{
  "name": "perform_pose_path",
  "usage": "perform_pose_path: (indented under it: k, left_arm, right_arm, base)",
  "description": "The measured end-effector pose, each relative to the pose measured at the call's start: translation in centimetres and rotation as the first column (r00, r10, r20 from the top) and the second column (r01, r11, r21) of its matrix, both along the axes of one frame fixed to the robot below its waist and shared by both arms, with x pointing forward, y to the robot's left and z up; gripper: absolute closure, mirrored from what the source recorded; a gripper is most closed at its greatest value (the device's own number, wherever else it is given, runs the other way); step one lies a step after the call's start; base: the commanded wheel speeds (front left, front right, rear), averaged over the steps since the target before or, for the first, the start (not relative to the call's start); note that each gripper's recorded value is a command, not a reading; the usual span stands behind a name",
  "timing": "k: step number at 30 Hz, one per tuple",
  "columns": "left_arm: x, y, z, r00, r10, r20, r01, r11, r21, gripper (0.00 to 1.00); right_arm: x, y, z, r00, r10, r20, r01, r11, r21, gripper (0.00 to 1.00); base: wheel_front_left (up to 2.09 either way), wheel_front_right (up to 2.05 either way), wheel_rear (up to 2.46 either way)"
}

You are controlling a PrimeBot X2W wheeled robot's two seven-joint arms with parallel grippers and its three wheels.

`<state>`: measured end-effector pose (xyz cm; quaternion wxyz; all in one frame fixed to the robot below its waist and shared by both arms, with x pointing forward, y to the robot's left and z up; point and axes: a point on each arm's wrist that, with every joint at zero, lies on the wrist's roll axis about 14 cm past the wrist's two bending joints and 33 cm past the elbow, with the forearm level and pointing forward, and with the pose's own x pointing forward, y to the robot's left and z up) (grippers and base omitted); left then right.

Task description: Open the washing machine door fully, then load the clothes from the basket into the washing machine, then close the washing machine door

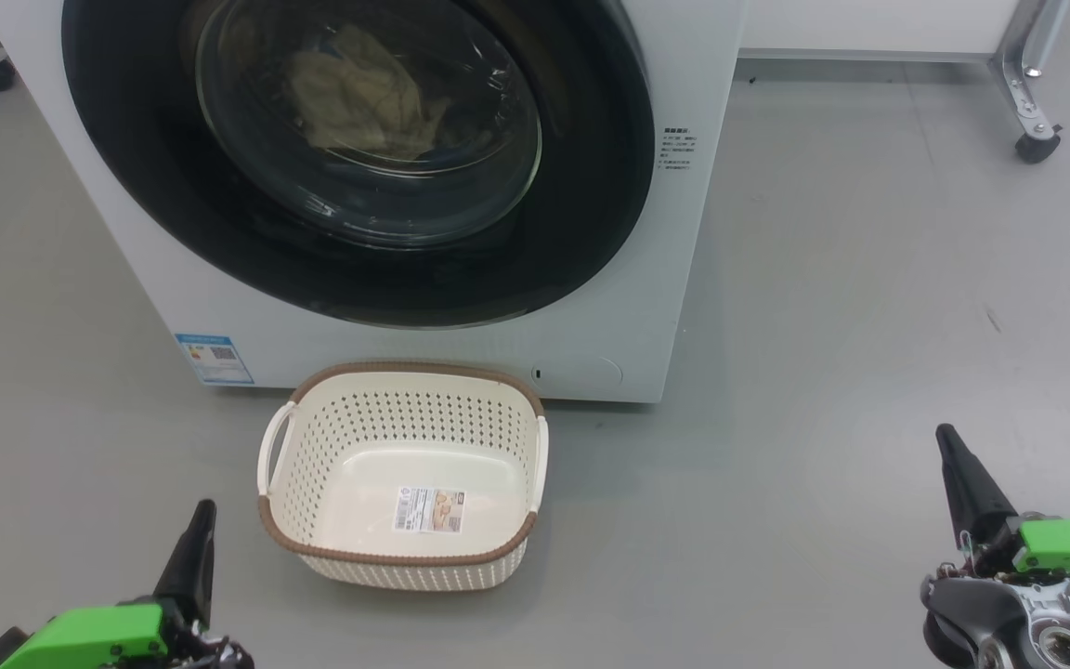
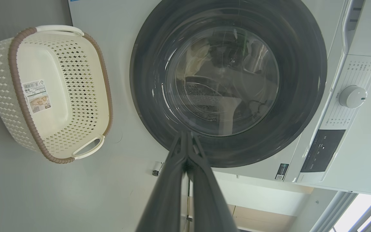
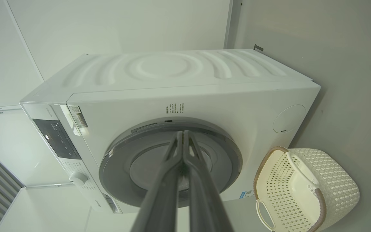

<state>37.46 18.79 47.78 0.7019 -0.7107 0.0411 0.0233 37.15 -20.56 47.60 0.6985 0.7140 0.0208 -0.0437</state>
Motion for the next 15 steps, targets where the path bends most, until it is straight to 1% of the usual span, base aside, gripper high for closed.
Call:
perform_pose_path:
  k: [15]
  left_arm:
    - [0.0, 0.01, -0.01, 1.0, 0.001, 0.0, -0.001, 1.0, 0.0, 1.0]
  right_arm:
    - [-0.01, -0.01, -0.01, 1.0, 0.002, 0.0, -0.002, 1.0, 0.001, 1.0]
  base:
    - [0.0, 0.0, 0.0]
